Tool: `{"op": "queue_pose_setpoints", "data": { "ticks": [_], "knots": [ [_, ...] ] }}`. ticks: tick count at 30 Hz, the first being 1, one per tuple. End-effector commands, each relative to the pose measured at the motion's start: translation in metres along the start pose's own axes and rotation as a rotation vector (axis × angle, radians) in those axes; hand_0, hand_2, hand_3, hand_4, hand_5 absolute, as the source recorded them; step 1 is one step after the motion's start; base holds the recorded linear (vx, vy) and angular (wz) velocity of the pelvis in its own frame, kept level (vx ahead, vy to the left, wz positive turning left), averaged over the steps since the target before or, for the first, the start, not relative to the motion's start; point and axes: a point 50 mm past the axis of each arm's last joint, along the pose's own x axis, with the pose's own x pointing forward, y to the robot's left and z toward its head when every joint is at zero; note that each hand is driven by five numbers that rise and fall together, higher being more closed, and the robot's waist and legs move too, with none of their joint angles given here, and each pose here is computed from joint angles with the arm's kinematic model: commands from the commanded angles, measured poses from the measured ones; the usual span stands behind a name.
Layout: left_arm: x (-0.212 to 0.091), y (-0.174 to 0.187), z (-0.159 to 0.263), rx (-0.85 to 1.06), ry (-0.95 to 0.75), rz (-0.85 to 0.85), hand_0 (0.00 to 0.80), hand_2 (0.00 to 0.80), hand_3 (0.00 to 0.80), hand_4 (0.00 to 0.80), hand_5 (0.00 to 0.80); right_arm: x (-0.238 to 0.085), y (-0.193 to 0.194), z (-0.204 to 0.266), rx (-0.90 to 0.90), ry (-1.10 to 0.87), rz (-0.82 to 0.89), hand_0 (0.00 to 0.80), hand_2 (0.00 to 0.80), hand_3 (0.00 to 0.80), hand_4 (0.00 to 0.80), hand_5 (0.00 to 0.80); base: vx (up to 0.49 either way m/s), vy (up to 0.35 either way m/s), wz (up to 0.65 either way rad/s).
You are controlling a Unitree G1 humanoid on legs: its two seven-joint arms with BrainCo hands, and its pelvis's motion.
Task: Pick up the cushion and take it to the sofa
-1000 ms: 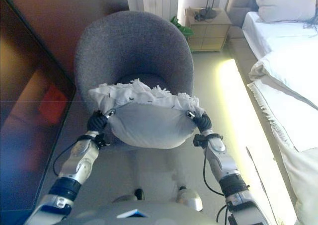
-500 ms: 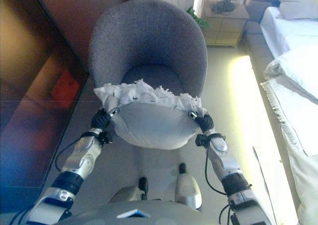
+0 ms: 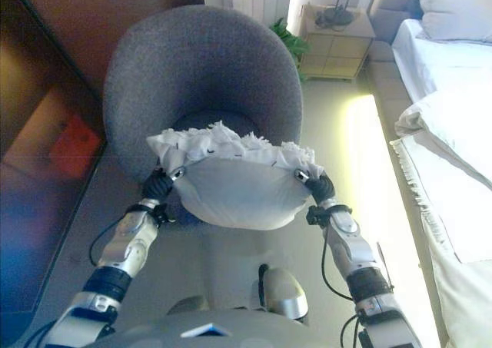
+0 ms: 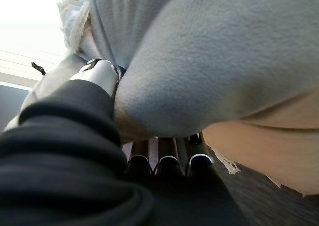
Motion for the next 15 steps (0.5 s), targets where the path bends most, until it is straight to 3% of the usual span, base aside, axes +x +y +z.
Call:
{"op": "queue_pose_setpoints", "data": {
  "ticks": [1,9,15],
  "knots": [
    [0.0060,-0.0272,0.0506,-0.035,-0.262,-0.133,0.800,0.800,0.800,0.800,0.800,0.0065,0.0209,0.0391,0.021,-0.223,0.107,0.800,0.800,0.800,0.800,0.800,0.285,-0.081,-0.24],
    [0.0071,-0.0328,0.0558,-0.050,-0.264,-0.162,0.800,0.800,0.800,0.800,0.800,0.0088,0.0212,0.0429,0.075,-0.219,0.081,0.800,0.800,0.800,0.800,0.800,0.220,0.072,-0.08],
    [0.0087,-0.0351,0.0515,-0.048,-0.252,-0.164,0.800,0.800,0.800,0.800,0.800,0.0087,0.0228,0.0414,0.055,-0.219,0.085,0.800,0.800,0.800,0.800,0.800,0.196,0.134,-0.33]
  ]
}}
